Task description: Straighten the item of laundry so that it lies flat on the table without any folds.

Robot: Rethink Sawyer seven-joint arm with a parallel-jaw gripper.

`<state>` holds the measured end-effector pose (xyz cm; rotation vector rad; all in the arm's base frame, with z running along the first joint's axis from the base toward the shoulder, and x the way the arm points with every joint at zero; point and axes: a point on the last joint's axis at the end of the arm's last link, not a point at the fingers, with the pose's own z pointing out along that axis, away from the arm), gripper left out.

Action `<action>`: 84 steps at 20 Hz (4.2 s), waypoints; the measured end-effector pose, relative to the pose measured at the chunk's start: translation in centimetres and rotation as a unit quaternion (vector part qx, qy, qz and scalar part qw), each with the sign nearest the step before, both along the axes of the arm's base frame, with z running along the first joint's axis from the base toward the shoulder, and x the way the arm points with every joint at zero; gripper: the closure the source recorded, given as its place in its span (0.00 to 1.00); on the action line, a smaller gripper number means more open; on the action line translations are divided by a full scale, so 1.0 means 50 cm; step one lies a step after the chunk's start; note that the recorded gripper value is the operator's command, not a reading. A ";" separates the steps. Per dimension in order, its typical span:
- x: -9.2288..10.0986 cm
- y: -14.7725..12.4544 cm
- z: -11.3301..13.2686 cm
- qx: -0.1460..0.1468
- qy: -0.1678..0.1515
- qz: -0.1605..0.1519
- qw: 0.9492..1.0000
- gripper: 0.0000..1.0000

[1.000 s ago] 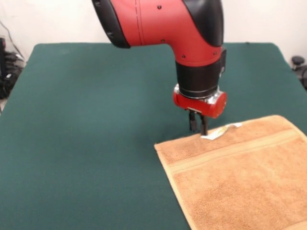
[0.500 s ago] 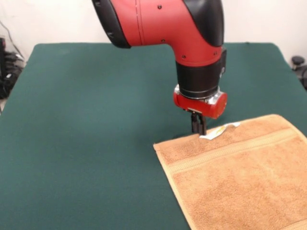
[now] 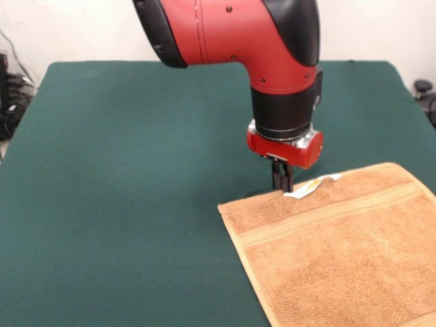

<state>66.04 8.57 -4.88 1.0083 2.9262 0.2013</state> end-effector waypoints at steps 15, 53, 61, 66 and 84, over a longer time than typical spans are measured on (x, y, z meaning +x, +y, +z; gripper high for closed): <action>0.000 -0.001 0.000 -0.002 -0.002 0.016 1.000 1.00; 0.000 -0.013 -0.002 0.015 -0.005 0.048 0.999 1.00; 0.000 -0.013 -0.002 0.015 -0.005 0.048 0.999 1.00; 0.000 -0.013 -0.002 0.015 -0.005 0.048 0.999 1.00; -0.004 -0.009 -0.002 0.005 -0.014 0.066 0.998 1.00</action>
